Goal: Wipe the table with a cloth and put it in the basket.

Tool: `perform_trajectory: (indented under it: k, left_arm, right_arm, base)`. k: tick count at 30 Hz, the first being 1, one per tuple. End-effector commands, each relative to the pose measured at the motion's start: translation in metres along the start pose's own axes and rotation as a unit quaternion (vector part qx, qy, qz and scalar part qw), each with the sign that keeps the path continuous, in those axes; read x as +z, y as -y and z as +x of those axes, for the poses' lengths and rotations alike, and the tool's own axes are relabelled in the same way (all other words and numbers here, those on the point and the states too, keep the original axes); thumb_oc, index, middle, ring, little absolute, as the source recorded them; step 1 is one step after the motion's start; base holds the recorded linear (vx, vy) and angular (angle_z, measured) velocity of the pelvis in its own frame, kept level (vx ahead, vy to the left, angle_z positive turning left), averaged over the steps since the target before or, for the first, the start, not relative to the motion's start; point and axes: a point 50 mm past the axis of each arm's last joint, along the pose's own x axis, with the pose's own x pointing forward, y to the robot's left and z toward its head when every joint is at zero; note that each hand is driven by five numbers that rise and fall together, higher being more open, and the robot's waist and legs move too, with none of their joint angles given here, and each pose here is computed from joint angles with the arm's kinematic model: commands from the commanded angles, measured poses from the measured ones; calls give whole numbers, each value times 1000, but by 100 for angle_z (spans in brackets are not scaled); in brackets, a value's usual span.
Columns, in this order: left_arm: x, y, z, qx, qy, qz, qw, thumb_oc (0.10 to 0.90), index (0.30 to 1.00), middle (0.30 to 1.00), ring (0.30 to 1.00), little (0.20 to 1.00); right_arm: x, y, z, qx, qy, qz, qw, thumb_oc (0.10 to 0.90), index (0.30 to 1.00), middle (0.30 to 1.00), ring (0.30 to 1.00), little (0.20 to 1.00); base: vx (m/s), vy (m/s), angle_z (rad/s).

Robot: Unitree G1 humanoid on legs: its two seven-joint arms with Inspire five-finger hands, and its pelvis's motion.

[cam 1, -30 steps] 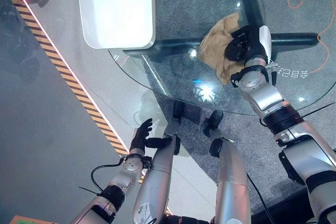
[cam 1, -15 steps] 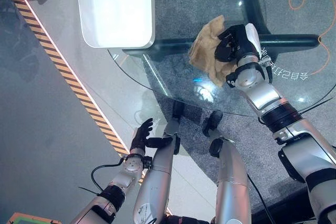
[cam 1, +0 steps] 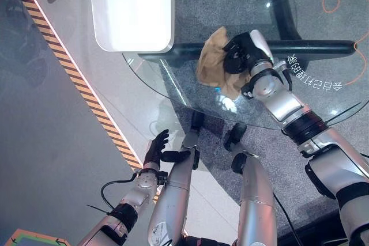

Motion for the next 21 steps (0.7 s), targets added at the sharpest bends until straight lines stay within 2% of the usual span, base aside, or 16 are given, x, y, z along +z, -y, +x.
perform_trajectory:
  k: [1, 9, 21]
  left_arm:
    - [-36, -1, -26, -19, -42, 28, 999, 800, 900, 900, 900, 900]
    - [-37, -4, -26, -20, -43, 31, 998, 800, 900, 900, 900, 900]
    - [-38, -10, -26, -13, -48, 36, 998, 800, 900, 900, 900, 900]
  right_arm:
    - [70, -70, -21, 153, 150, 48, 976, 100, 300, 300, 300, 200]
    - [72, -81, -27, 183, 158, 3, 970, 100, 300, 300, 300, 200]
    - [57, -51, -12, 80, 118, 36, 989, 100, 300, 300, 300, 200]
  base:
    - [-1, -12, 4]
    - [3, -9, 9]
    - [0, 0, 0]
